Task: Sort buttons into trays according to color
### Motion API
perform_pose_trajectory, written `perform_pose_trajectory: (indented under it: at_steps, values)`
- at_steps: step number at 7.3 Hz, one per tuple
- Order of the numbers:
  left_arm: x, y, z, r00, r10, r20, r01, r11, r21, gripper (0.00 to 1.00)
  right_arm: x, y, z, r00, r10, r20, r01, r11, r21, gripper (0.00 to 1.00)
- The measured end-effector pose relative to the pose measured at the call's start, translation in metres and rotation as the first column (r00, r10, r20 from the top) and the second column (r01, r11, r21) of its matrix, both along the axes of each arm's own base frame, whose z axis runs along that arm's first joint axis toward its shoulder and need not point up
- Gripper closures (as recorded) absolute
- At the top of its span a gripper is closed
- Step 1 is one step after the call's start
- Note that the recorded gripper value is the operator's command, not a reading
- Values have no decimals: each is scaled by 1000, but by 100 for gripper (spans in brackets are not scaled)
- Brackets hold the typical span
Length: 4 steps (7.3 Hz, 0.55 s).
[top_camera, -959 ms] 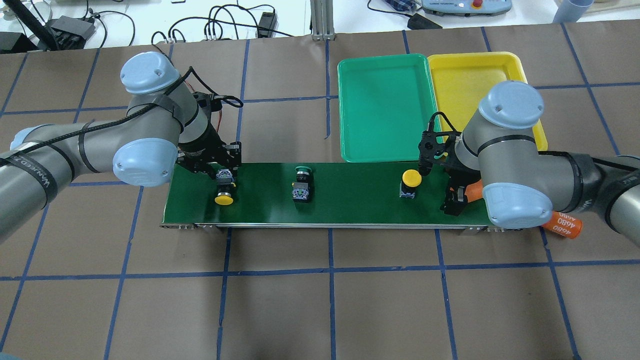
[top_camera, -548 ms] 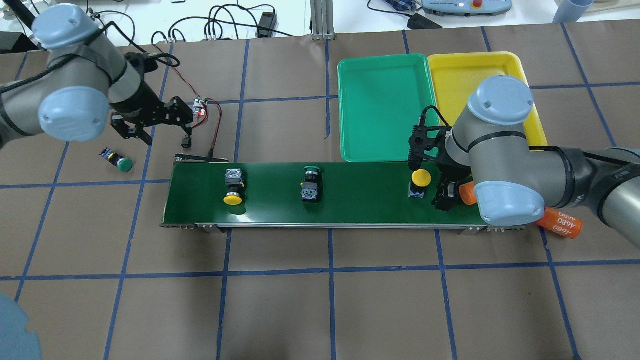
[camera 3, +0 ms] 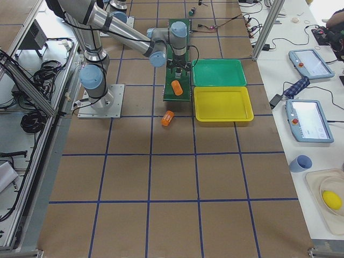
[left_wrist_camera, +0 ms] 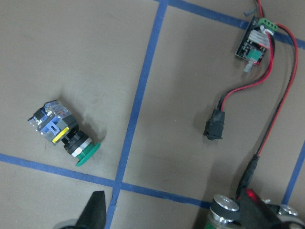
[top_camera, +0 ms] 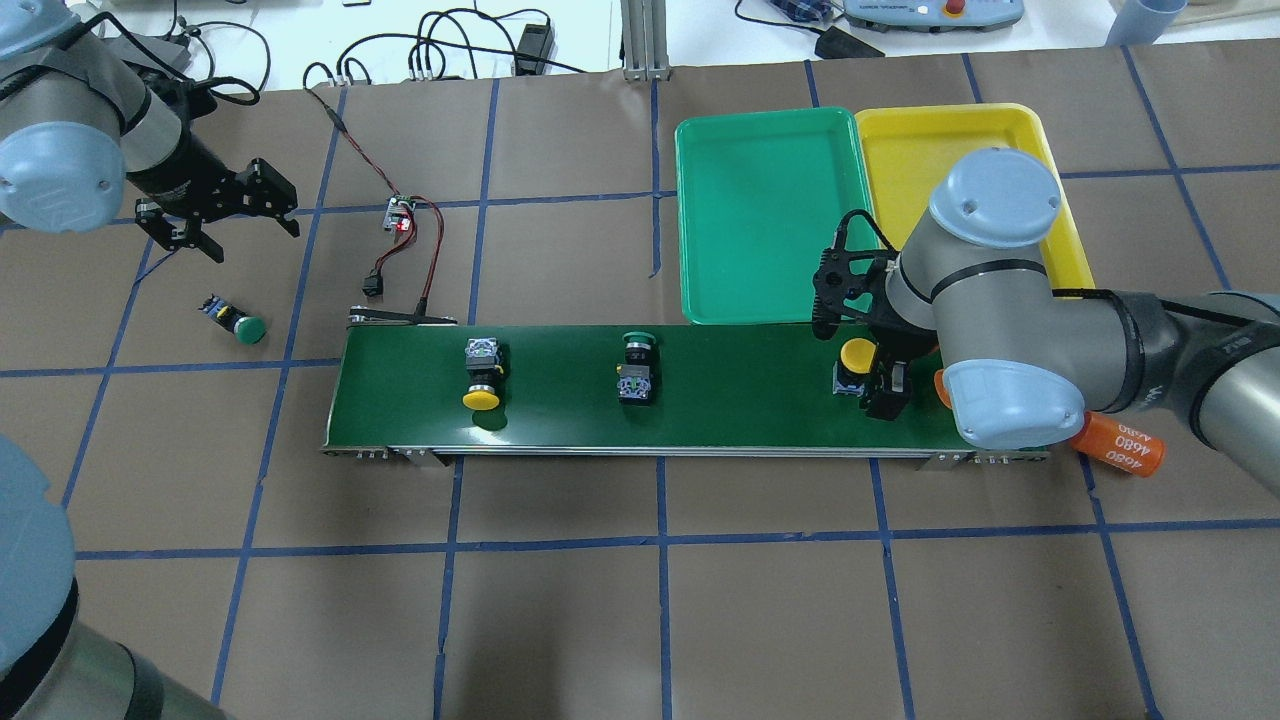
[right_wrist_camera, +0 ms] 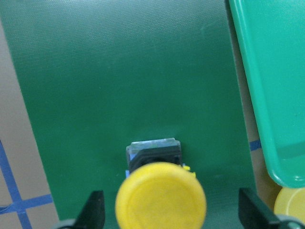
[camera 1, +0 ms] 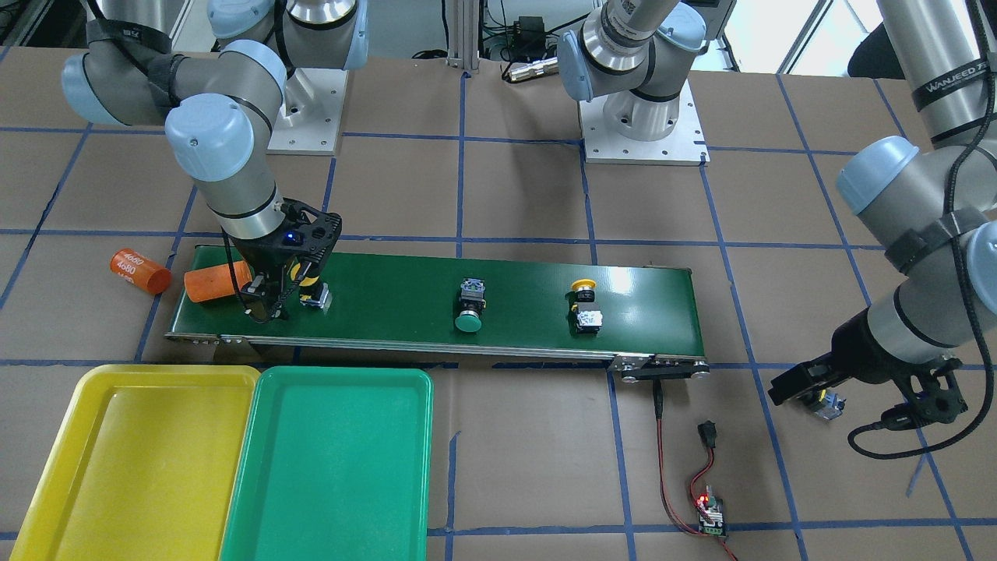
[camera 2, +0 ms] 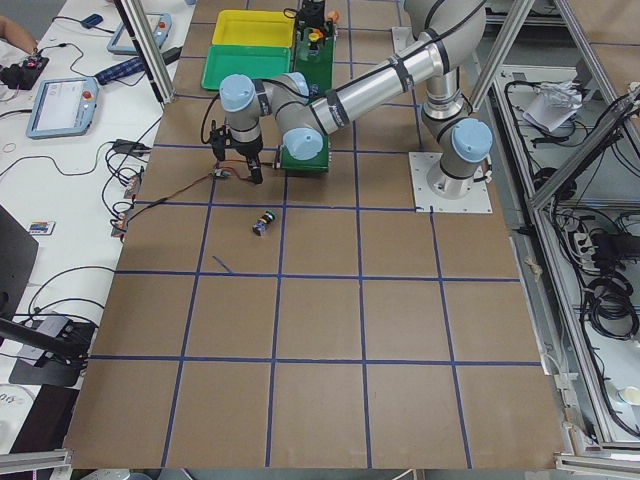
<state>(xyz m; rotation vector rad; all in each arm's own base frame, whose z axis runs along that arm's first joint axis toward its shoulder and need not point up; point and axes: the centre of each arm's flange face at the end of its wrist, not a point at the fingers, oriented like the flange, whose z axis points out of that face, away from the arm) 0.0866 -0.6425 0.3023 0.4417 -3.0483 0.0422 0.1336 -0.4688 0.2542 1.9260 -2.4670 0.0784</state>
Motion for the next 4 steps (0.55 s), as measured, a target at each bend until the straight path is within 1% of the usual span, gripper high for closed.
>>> perform_pose_trajectory:
  at_steps: [1,2,3,4]
  values:
    - [-1,-4,2,1000,-6,30,7,1000,-16,0,0,0,0,1000,1,0,-1,1000,1,7]
    - [5,-7,3,996,-21,88,23,999,-31,0,0,0,-1,1000,1,0,-1,1000,2,38]
    - [13,-12,1,988,-62,143,70,996,-53,0,0,1,-1,1000,5,-1,-5,1000,3,54]
    - [18,-20,-4,977,-114,177,128,990,-66,0,-1,2,0,1000,20,-8,-20,1000,3,66]
